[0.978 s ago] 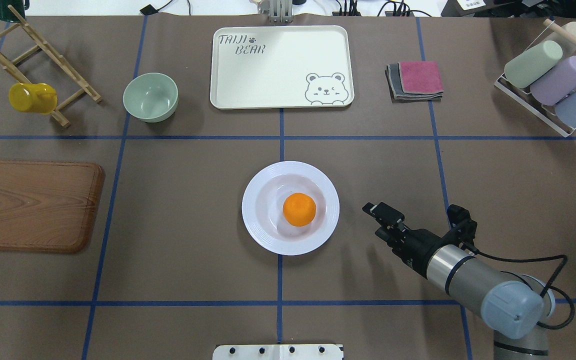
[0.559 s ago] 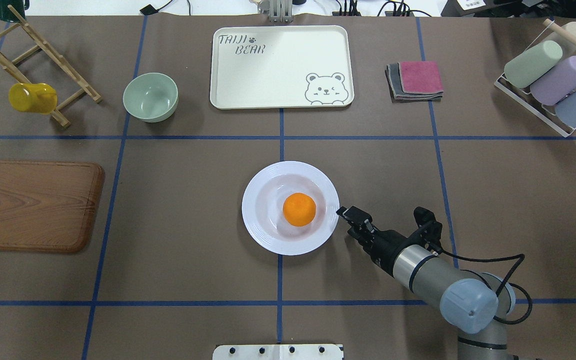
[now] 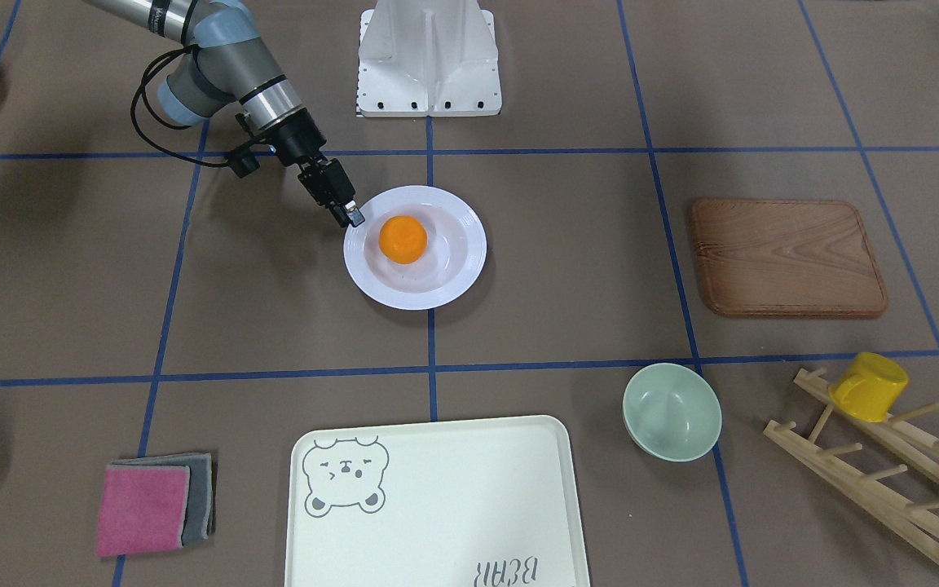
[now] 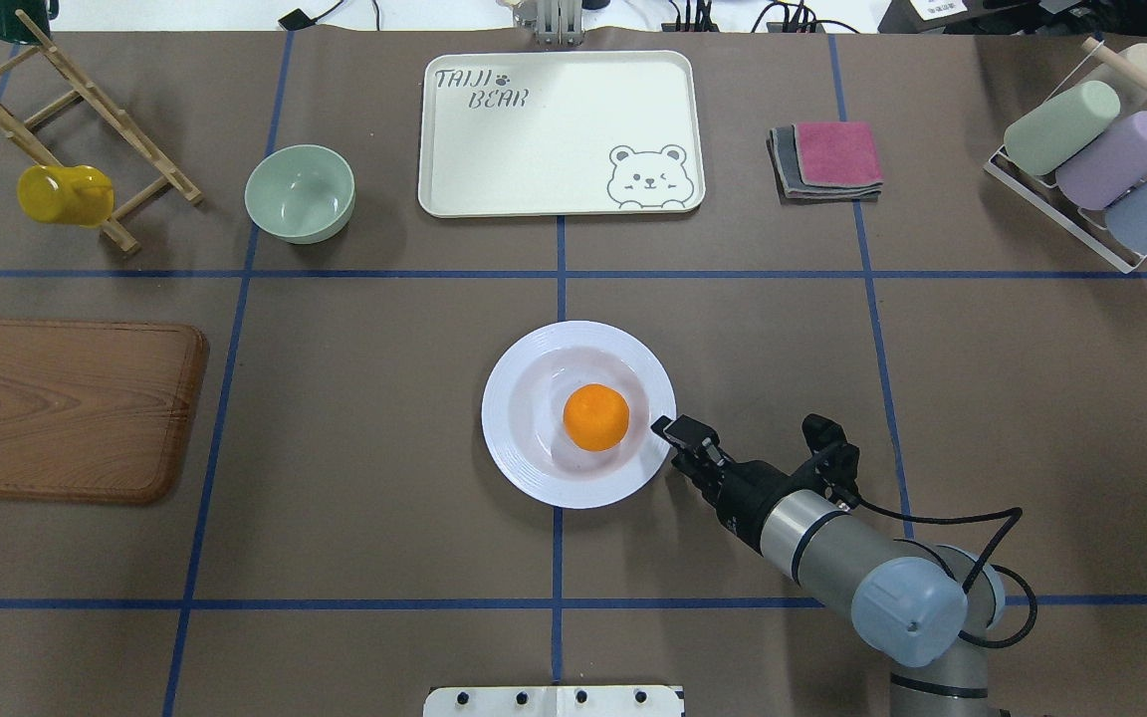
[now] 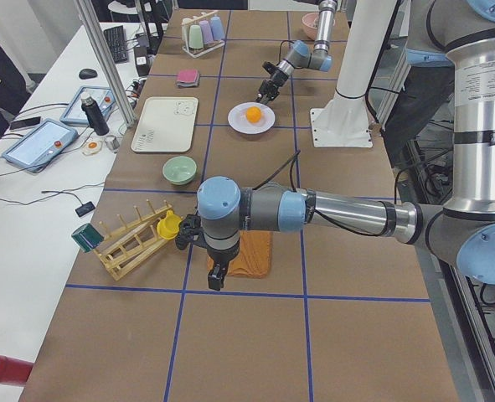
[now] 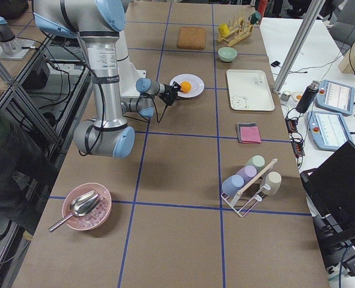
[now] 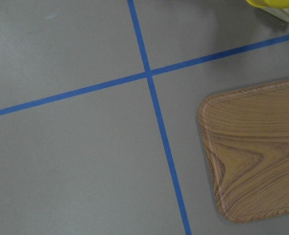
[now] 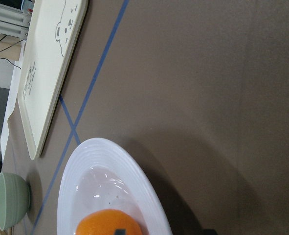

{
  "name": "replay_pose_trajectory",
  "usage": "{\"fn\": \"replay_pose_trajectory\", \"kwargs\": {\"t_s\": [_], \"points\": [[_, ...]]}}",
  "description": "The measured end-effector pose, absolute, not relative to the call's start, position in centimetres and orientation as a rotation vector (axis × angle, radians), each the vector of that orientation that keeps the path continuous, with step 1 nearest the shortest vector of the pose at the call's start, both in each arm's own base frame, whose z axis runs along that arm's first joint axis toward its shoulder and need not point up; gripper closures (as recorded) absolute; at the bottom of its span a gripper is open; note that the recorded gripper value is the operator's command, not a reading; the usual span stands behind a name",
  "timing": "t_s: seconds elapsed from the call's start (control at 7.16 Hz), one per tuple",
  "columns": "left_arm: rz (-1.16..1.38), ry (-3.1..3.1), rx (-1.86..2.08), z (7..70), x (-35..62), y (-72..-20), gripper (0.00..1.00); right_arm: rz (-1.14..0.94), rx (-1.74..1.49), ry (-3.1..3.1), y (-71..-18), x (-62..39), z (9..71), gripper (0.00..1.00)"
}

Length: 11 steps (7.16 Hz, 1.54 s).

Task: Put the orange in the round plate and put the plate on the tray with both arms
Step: 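Push the white plate with the orange onto the bear-printed tray with the right gripper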

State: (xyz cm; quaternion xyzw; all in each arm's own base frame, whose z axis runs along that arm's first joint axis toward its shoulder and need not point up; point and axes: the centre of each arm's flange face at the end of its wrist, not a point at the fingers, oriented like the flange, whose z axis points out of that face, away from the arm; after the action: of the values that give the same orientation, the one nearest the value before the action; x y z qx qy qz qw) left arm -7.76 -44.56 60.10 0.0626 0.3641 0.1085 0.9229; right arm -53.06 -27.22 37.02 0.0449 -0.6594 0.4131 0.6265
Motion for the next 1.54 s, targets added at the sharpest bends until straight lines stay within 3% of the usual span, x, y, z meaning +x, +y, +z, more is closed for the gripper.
{"fn": "replay_pose_trajectory", "kwargs": {"t_s": [0.42,0.56,0.7,1.12,1.54], "points": [[0.221,0.748,0.127,60.2,-7.8,-44.5,0.01,0.987,0.078,-1.513,-26.6,-54.8,35.4,0.59],[0.221,0.748,0.127,60.2,-7.8,-44.5,0.01,0.993,0.083,-1.507,-26.2,-55.4,35.1,0.83],[0.221,0.748,0.127,60.2,-7.8,-44.5,0.01,1.005,0.080,-1.507,-26.0,-55.7,35.0,1.00],[0.222,0.748,0.127,60.2,-7.8,-44.5,0.01,1.052,0.072,-1.526,-25.7,-55.8,34.5,1.00],[0.221,0.748,0.126,60.2,-7.8,-44.4,0.01,1.130,0.098,-1.629,-29.0,-53.9,31.2,1.00]]}}
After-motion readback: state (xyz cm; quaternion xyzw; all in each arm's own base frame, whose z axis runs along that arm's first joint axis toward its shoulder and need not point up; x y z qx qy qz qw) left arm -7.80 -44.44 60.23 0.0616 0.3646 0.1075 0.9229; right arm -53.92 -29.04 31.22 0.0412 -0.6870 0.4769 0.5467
